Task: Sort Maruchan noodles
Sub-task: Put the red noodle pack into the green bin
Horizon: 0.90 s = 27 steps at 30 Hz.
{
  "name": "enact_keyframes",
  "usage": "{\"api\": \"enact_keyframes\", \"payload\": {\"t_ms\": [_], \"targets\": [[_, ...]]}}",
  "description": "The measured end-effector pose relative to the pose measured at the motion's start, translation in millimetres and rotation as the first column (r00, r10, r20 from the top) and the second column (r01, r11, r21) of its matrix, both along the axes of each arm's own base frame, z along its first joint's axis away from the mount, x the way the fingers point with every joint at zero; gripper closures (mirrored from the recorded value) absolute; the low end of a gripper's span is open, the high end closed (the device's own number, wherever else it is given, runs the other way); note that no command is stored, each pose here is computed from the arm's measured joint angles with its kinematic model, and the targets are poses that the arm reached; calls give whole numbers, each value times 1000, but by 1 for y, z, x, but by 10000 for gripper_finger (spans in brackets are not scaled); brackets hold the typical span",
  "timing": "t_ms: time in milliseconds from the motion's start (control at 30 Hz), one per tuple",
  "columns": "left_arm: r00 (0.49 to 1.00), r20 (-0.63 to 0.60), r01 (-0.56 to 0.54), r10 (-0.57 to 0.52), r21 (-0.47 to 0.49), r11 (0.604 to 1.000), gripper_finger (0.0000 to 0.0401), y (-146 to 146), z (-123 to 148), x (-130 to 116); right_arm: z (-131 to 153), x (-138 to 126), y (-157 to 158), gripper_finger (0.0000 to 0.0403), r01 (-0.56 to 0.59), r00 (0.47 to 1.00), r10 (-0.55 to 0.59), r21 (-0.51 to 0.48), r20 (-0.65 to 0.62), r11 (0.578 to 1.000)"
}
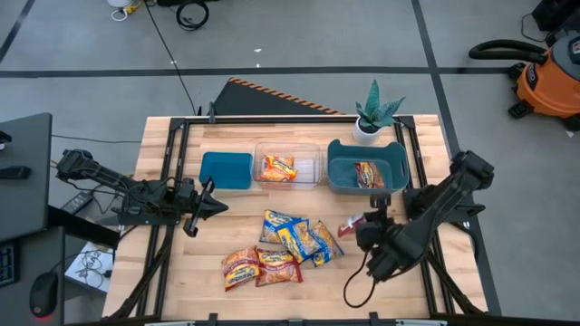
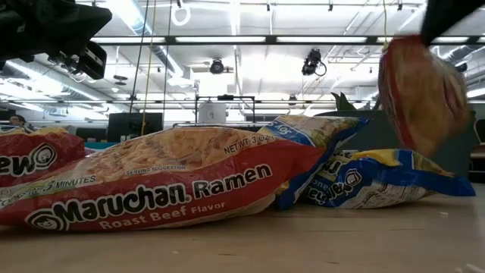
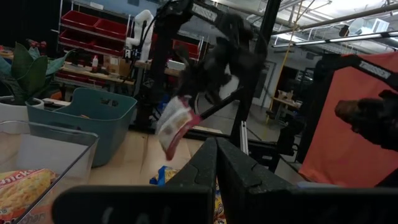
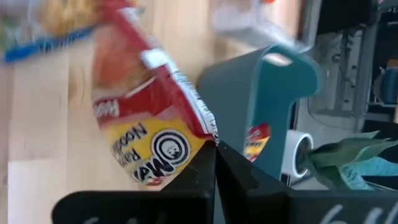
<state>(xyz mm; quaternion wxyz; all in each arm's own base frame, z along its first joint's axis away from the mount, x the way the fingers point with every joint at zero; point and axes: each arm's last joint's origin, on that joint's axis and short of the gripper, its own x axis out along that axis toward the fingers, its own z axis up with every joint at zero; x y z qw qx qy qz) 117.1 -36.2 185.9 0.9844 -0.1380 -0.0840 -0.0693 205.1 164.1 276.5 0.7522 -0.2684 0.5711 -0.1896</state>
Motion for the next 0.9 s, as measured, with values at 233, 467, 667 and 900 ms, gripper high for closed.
{"api": "enact_keyframes", "payload": {"t_ms": [233,467,667,900], "targets": [[1000,0,0,0,0,1000,387,0,0,0,50,-14,-32,395,2,976,-8,27,219,1000],[1000,0,0,0,0,1000,387,0,0,0,82,-32,-79,394,86,938,-112,91,328,992],[1000,0,0,0,0,1000,387,0,0,0,95,-41,-117,394,185,915,-200,78,351,980],[1000,0,0,0,0,1000,387,0,0,0,82,-50,-152,395,224,956,-218,-11,195,975]]}}
